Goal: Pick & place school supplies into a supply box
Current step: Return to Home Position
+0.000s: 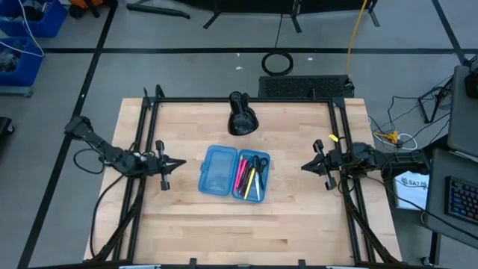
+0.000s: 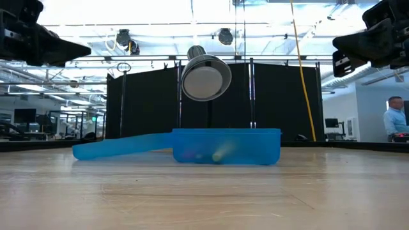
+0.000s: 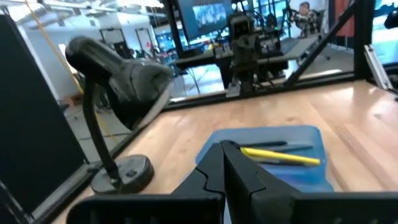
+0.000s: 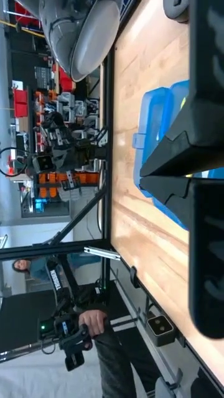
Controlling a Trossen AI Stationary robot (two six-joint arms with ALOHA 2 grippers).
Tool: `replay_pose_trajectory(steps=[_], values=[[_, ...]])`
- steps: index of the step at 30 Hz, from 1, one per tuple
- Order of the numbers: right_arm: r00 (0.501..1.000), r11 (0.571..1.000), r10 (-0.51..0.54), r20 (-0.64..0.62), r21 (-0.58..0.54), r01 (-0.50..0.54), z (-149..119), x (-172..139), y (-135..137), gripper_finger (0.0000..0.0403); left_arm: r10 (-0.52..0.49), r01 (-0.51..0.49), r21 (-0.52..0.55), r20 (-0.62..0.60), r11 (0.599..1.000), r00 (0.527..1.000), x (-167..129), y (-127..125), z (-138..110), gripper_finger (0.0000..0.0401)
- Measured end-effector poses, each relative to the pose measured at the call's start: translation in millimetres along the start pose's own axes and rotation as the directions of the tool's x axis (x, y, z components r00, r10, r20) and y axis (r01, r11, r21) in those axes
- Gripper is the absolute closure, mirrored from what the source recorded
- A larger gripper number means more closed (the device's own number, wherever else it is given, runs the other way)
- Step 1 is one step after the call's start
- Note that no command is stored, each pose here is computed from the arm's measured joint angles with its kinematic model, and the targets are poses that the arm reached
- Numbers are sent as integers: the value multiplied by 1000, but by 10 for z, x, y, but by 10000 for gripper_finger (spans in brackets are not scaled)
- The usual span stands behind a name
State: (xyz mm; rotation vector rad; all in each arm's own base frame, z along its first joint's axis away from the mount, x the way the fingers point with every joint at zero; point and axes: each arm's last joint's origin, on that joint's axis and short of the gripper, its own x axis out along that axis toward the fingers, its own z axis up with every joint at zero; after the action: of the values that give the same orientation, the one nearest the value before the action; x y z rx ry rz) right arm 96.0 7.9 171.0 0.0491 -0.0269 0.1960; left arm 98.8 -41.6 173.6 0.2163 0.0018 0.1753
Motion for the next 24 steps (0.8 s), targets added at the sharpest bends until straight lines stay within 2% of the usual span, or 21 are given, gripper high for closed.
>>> replay_pose_trajectory(steps=[8, 11, 14, 18, 20, 24], values=[[998, 998, 54, -15, 8, -54, -13, 0, 15, 403, -24, 20, -49, -89, 999, 996, -13, -36, -133, 401], [980, 980, 199, -7, 8, -199, 1, -6, 58, 403, -48, 42, -65, -103, 997, 994, -15, -45, -152, 401], [924, 924, 382, 6, 20, -382, 22, -22, 112, 403, -73, 64, -77, -110, 995, 991, -17, -53, -163, 401], [807, 808, 589, 38, 10, -589, 69, -57, 174, 403, -86, 78, -67, -126, 995, 988, -20, -59, -184, 401], [755, 756, 655, 36, -7, -655, 71, -72, 194, 403, -87, 80, -60, -127, 995, 988, -20, -59, -185, 400], [734, 735, 678, 39, -13, -678, 75, -75, 221, 403, -113, 109, -41, -126, 993, 986, -21, -67, -184, 400]])
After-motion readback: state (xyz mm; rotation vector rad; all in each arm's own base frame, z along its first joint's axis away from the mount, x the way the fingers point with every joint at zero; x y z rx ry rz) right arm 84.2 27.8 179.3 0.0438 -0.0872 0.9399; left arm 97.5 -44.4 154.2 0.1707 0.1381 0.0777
